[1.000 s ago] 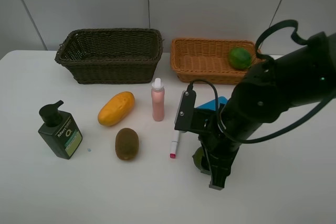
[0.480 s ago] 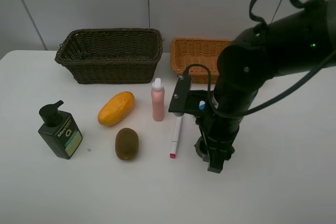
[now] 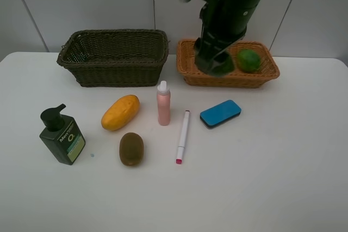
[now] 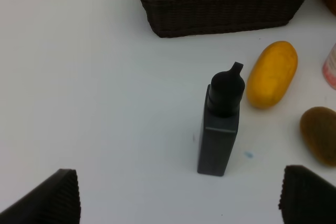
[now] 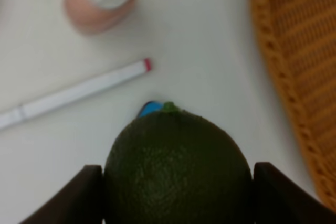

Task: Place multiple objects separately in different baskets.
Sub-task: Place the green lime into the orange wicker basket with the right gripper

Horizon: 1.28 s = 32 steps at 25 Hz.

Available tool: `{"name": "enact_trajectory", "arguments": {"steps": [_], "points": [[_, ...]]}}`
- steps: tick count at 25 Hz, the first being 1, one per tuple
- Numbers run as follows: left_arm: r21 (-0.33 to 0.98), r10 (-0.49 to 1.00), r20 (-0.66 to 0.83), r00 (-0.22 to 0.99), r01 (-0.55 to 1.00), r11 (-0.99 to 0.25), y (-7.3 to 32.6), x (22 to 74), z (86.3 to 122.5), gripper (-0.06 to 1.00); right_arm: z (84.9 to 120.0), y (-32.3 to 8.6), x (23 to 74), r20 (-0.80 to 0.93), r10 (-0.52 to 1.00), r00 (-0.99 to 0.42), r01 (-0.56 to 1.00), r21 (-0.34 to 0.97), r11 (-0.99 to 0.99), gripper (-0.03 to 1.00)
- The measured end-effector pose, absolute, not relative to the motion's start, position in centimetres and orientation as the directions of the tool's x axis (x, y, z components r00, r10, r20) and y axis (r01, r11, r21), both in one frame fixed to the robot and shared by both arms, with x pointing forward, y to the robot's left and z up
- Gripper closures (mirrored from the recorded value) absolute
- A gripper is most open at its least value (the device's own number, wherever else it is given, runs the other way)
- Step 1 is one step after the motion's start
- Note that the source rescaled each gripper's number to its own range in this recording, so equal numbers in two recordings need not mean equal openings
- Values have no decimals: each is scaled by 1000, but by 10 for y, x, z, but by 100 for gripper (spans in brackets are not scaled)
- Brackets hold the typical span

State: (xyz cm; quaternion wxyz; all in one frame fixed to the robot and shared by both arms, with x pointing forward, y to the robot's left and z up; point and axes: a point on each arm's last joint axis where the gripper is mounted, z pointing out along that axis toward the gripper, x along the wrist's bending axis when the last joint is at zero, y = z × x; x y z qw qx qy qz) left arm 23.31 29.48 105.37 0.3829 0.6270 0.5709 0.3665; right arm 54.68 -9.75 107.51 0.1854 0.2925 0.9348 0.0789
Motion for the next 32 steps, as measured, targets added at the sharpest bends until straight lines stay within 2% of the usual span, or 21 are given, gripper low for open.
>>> {"name": "enact_trajectory", "arguments": {"steps": [3,6,13,23,32], "points": [[899,997,22,79,435,-55,295,233,1054,-6,1092,-119,569,-310,678,-666,584,348,733,34],[899,997,22,79,435,-55,295,233,1054,-6,1092,-140,591,-294,773,-562,637,441,632,34],[899,997,22,79,435,-55,295,233,1054,-6,1050,-166,641,-211,892,-401,711,542,448,34],[899,997,22,79,435,-55,295,233,1054,-6,975,-172,679,-162,922,-351,752,539,381,34],[899,997,22,79,435,-55,295,233,1054,-6,969,-170,683,-138,928,-345,744,563,360,34]]}}
